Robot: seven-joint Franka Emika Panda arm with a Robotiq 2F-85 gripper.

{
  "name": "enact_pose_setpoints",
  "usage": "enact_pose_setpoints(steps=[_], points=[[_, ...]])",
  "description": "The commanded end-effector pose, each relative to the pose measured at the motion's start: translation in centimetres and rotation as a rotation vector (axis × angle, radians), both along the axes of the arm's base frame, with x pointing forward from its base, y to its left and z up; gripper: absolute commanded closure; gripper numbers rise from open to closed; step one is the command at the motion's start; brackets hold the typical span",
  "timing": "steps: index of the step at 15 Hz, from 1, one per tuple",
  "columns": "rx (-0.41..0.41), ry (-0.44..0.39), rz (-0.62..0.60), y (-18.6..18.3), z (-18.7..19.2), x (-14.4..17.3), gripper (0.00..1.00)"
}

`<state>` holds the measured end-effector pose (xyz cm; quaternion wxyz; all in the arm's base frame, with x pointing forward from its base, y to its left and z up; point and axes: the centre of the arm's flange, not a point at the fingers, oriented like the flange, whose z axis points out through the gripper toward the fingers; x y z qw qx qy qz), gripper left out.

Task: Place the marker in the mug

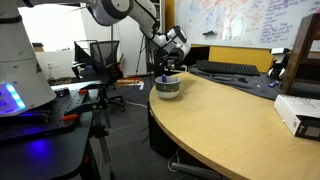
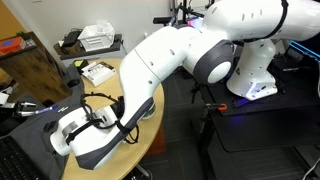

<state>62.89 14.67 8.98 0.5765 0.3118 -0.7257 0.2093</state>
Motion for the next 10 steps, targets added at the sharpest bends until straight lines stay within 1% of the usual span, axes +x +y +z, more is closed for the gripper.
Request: enact_pose_setpoints(steps=[1,2,4,6,8,10], points=[[0.037,-0.066,-0.050,0.9,0.4,2.7,0.24],[0.052,-0.079,-0.048,0.8,1.1,2.7,0.17],[0.109,-0.101,-0.045,0.3,3.2,2.6,0.02],[0.168,-0.135,-0.046,-0.3,5.5,2.7,0.00],[0.271,-0.160,-0.029,-1.4,7.7,2.8,0.00],[0.356,-0.189,-0.013,-2.4,9.6,3.0,0.00]])
